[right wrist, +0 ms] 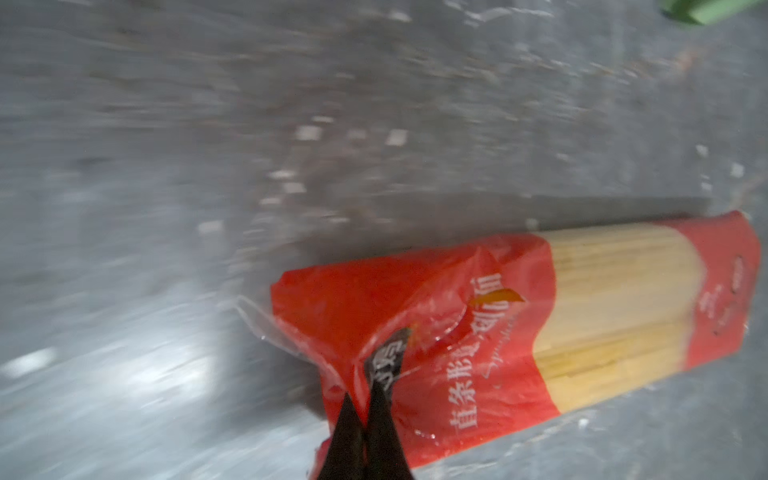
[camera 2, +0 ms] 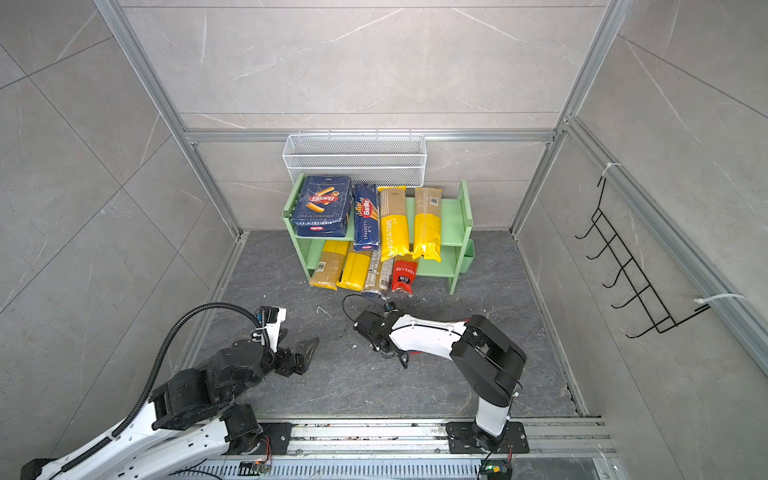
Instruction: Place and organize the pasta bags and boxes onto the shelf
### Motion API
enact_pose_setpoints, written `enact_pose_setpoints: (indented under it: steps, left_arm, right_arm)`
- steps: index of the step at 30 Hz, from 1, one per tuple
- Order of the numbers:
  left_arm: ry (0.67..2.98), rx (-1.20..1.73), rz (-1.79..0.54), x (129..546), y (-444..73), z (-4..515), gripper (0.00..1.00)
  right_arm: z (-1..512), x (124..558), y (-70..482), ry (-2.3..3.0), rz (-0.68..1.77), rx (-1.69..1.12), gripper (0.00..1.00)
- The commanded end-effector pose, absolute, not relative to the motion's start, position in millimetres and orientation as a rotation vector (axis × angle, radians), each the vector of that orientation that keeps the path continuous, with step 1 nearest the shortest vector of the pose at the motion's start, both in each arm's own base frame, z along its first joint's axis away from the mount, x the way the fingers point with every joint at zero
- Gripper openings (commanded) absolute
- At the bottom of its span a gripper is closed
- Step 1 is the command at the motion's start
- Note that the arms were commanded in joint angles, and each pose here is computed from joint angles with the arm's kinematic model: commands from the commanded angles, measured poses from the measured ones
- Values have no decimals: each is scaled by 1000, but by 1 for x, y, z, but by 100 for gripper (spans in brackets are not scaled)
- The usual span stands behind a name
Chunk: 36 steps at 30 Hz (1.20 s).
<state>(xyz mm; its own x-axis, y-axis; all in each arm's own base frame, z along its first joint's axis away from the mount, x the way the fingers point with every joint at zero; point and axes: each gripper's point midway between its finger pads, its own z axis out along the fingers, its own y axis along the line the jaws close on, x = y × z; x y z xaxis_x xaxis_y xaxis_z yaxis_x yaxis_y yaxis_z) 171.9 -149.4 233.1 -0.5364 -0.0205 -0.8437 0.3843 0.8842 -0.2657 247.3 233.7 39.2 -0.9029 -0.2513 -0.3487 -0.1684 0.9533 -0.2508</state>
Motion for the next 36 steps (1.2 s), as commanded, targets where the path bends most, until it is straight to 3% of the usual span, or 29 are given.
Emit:
enact_pose_setpoints:
  steps: [1,13,14,16,18,20,24,27,36]
  left_arm:
    - [2028,166,-539,173,-133,257,100]
    - [2004,91,-548,167,-113,270,100]
    - [2003,92,-546,167,-113,270,100]
    - [2007,98,-546,167,-113,271,100]
    - [2010,105,-544,167,-114,271,100]
    - [2015,111,-543,167,-115,271,100]
    - [2031,122,-531,168,-119,269,100]
    - [2064,130,-545,169,-127,262,100]
    - [2180,133,-698,174,-182,215,96]
  right_arm:
    - [46,249,290,2712,-103,-352,0]
    - [53,247,430,2717,231,-484,0]
    - [56,246,434,2711,246,-493,5]
    - [68,244,433,2686,265,-510,24]
    - [81,240,422,2665,285,-509,42]
    - [96,232,405,2648,303,-516,51]
    - [120,211,351,2616,325,-450,54]
    - [122,208,296,2579,201,-361,57]
    - [84,253,201,2599,113,-44,57]
